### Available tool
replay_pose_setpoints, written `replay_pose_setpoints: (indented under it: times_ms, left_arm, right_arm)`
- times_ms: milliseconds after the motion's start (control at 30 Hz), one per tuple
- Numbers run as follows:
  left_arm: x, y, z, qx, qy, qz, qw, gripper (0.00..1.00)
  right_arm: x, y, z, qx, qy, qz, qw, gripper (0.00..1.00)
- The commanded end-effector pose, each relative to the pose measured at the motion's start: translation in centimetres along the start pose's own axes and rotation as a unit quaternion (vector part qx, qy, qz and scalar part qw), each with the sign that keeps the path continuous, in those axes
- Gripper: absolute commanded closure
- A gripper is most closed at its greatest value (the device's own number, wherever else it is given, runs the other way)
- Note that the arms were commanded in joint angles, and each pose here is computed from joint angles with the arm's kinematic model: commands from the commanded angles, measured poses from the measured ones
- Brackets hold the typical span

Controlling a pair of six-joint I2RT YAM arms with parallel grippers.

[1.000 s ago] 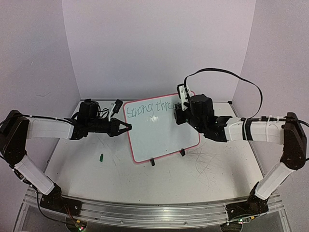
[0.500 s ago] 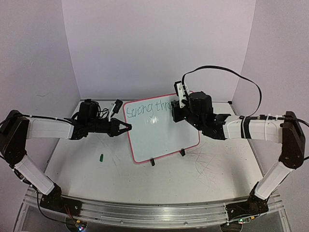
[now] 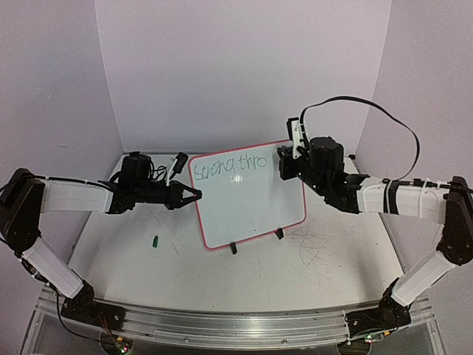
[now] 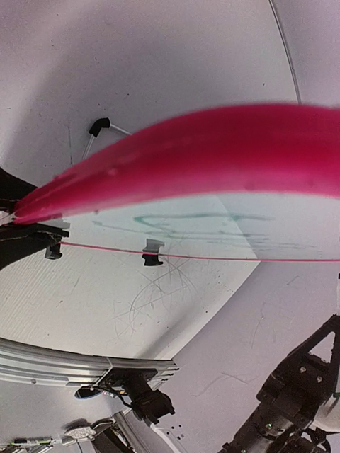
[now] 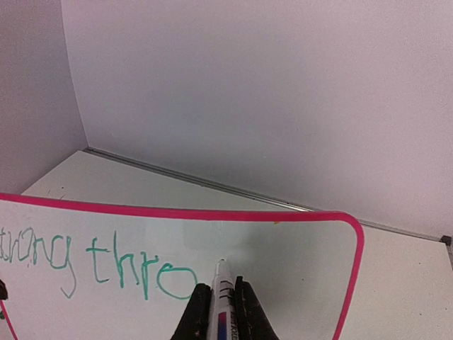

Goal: Write a sentence on the whiteboard

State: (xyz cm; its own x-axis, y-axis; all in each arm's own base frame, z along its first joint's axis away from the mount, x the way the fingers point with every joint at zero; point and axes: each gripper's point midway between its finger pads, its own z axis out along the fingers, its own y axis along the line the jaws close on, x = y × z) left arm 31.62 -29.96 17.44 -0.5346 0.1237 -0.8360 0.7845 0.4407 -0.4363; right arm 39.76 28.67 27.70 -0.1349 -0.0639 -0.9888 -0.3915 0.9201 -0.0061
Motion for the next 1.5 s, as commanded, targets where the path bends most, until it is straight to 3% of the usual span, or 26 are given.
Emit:
replay_pose_setpoints:
  times_ms: [0, 1467]
  left_arm:
    - [-1.0, 2.9, -0.3, -0.079, -0.01, 0.046, 0.996, 1.0]
    - [-1.0, 3.0, -0.2, -0.08, -0.007, 0.047, 0.996, 1.0]
  right_arm:
    - [-1.9, 0.3, 0.2, -0.012, -0.021, 0.018, 1.0, 1.0]
    - [1.6, 1.0, 0.9, -0.017, 0.027, 0.003, 0.999, 1.0]
